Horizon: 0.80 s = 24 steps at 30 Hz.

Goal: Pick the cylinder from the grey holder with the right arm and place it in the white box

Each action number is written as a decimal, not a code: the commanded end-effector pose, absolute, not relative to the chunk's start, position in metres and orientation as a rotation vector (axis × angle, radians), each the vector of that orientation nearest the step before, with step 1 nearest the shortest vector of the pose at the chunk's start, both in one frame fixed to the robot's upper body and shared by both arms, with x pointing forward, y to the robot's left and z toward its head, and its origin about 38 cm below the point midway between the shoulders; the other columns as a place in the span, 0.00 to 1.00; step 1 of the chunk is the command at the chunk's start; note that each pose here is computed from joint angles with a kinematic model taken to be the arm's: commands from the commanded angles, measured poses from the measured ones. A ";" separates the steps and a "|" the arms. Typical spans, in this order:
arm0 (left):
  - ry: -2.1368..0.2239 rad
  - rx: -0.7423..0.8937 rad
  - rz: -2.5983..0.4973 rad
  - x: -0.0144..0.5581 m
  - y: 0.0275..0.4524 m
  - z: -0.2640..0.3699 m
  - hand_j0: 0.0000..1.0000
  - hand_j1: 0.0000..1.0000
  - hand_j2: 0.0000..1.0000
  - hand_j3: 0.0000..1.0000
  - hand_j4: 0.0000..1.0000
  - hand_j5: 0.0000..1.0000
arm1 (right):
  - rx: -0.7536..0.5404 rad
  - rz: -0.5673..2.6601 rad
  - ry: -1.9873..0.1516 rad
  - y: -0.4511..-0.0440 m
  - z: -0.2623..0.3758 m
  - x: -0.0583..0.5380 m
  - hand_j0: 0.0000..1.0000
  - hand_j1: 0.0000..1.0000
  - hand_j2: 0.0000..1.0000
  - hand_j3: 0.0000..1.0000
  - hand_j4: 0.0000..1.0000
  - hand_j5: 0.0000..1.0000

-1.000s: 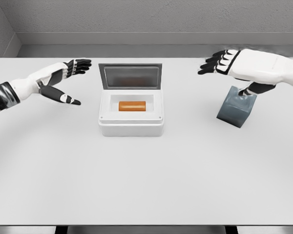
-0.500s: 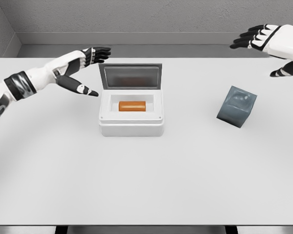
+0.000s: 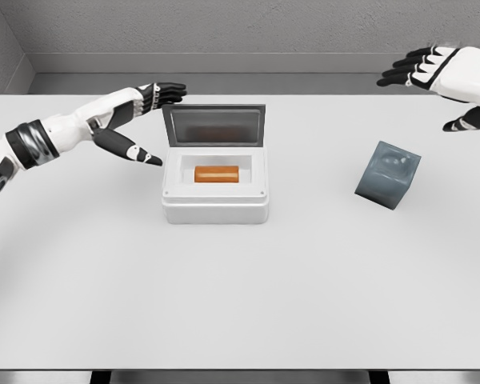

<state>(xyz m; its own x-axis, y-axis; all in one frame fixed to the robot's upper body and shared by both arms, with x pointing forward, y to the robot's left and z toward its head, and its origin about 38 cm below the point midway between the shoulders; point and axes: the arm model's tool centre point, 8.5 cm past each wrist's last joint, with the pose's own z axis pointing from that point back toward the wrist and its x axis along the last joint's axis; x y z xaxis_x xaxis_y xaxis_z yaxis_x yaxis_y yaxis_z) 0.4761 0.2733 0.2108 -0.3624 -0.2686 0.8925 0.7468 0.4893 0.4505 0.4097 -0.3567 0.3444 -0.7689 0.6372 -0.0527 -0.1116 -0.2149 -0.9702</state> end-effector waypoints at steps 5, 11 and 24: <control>-1.610 -0.456 -1.159 0.470 0.270 0.215 1.00 1.00 1.00 1.00 1.00 1.00 | -0.576 2.024 -1.530 -0.359 0.326 0.406 1.00 1.00 1.00 1.00 1.00 1.00; -1.607 -0.468 -1.175 0.460 0.272 0.215 1.00 1.00 1.00 1.00 1.00 1.00 | -0.551 2.027 -1.547 -0.351 0.321 0.408 1.00 1.00 1.00 1.00 1.00 1.00; -1.560 -0.408 -1.084 0.469 0.305 0.195 1.00 1.00 1.00 1.00 1.00 1.00 | -0.564 2.066 -1.547 -0.348 0.330 0.399 1.00 1.00 1.00 1.00 1.00 1.00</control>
<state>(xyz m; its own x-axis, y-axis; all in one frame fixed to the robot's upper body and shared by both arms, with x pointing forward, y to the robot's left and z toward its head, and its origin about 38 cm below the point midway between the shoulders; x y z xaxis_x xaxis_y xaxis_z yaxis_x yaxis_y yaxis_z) 0.4642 0.2920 0.2011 -0.3328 -0.2730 0.9026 0.7623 0.4855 0.4279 0.3991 -0.3487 0.3288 -0.7912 0.6105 -0.0367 -0.1400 -0.2393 -0.9608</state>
